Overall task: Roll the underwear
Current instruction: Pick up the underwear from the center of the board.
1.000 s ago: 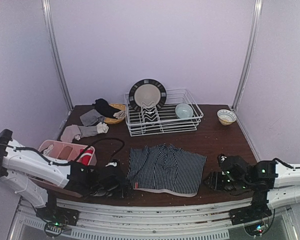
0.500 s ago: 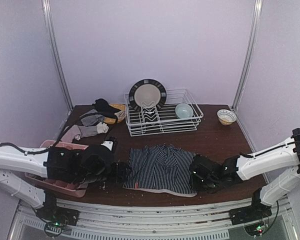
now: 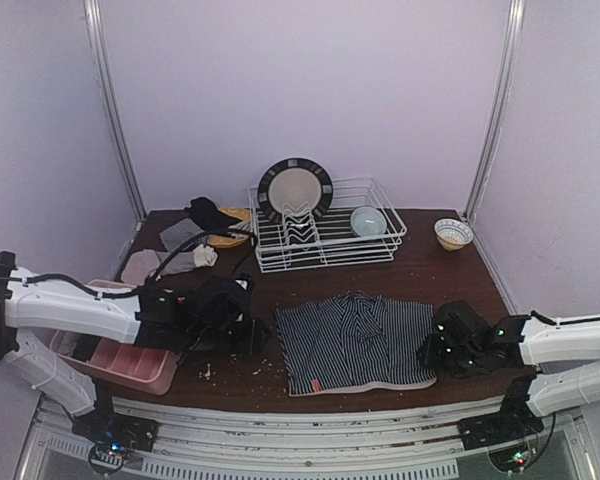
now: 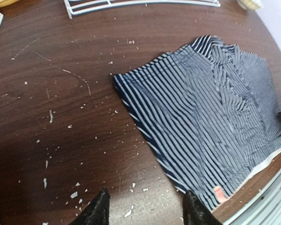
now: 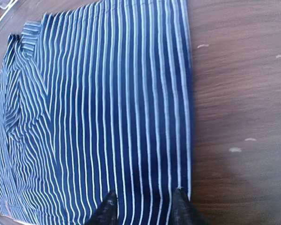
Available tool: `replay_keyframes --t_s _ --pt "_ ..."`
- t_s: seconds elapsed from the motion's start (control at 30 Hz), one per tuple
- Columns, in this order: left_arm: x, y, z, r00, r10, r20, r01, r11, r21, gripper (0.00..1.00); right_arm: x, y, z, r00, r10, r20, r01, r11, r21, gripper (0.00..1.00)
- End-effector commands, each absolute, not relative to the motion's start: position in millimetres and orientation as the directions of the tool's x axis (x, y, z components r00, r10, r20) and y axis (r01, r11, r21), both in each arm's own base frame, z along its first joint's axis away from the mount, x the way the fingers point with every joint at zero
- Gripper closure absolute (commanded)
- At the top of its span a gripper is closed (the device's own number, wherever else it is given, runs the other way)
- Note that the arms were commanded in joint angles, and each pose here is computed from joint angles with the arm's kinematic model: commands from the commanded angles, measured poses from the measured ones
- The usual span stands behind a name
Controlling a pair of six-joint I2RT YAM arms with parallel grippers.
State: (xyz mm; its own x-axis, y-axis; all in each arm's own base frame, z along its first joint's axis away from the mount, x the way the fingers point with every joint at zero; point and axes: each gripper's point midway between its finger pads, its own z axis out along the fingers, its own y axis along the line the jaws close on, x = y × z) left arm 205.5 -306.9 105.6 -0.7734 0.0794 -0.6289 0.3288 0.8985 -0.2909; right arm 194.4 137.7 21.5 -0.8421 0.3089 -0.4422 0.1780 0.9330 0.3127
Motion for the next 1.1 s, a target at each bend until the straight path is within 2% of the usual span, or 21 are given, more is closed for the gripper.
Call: replay_keyframes --t_s 0.0,0.13,0.3,0.5,0.63,0.83,1.07 --pt "215.4 -337.0 114.2 -0.761 0.109 -0.640 0.390 0.865 -0.316 0.50 183.3 111.2 31.9 -0.859 0.259 -0.442 0.175 0.959 0.222 0.56" --pt "218.2 -327.6 116.3 -0.756 0.082 -0.649 0.361 0.880 -0.309 0.50 189.7 137.4 73.1 -0.848 0.154 -0.508 0.049 0.976 0.213 0.51" --pt "218.3 -298.3 118.9 -0.764 0.027 -0.645 0.304 0.896 -0.323 0.35 188.0 232.8 107.9 -0.818 -0.056 -0.573 -0.187 0.967 0.173 0.51" --pt "224.9 -287.8 115.3 -0.821 -0.025 -0.570 0.263 0.870 -0.417 0.33 167.3 358.2 93.3 -0.790 -0.268 -0.552 -0.402 0.905 0.136 0.51" --pt "227.8 -282.4 110.1 -0.843 -0.050 -0.535 0.230 0.866 -0.444 0.34 160.4 414.6 80.2 -0.770 -0.344 -0.537 -0.467 0.877 0.109 0.51" --pt "228.5 -262.9 112.2 -0.836 -0.108 -0.538 0.175 0.876 -0.449 0.33 159.4 435.6 47.0 -0.764 -0.413 -0.495 -0.480 0.877 0.007 0.47" --pt "230.6 -256.7 108.8 -0.841 -0.118 -0.528 0.158 0.879 -0.449 0.32 158.3 412.2 22.7 -0.758 -0.465 -0.458 -0.449 0.881 -0.151 0.48"
